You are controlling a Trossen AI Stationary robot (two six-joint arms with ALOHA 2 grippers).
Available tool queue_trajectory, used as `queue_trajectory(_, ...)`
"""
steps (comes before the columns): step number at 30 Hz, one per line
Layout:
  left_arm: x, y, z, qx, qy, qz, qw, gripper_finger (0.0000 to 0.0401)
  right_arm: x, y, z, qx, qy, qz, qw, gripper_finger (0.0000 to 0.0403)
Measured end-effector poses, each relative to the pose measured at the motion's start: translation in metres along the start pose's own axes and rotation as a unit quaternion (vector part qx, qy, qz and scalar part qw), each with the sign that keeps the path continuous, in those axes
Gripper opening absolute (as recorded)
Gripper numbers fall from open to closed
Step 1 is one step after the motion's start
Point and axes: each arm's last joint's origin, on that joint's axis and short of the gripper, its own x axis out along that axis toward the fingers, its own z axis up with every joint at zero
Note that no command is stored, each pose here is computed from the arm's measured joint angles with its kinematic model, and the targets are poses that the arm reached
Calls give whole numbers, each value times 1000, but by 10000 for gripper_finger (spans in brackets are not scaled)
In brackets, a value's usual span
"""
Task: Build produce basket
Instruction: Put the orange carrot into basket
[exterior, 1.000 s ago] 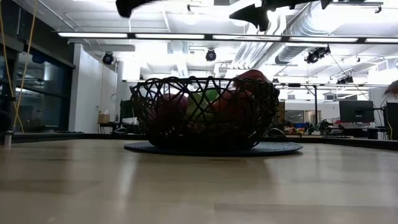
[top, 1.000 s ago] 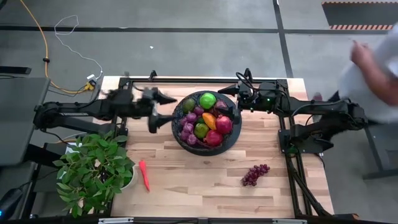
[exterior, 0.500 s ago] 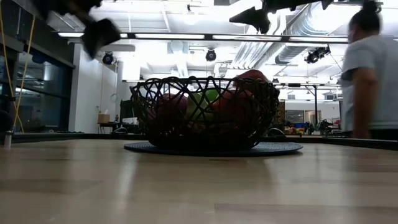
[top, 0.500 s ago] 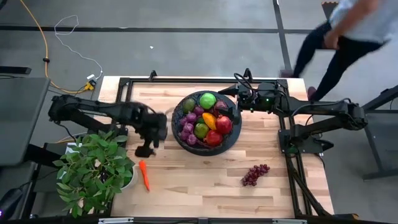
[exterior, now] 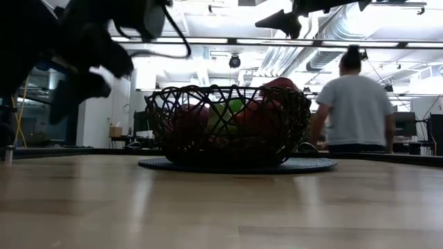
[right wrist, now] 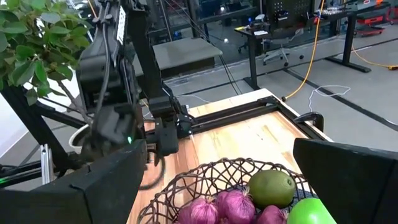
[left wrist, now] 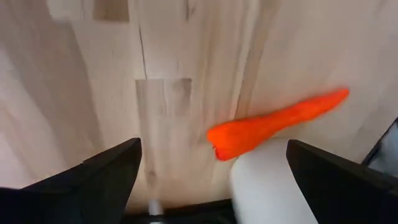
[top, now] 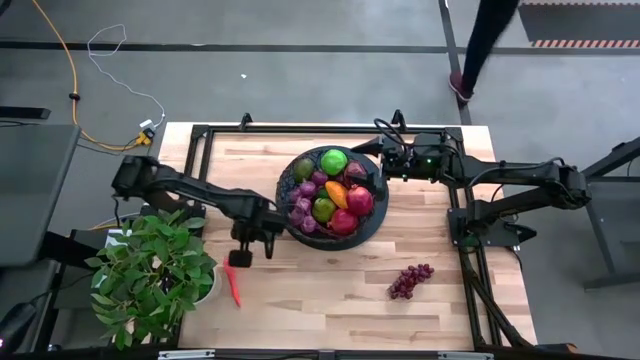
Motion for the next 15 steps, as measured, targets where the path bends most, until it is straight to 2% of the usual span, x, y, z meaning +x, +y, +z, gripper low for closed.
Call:
queue_trajectory(5,16,-3,9,-125,41,-14,991,387,0,0,-3,1,13,-2,1000,385)
queue_trajectory(10,30,-18,10,-158,67,5,985,374,0,-1,-4,1,21,-4,1000,385)
queue_trajectory(15,40,-32,8,-204,80,25,975,331,0,-1,-4,1,23,-5,1000,385)
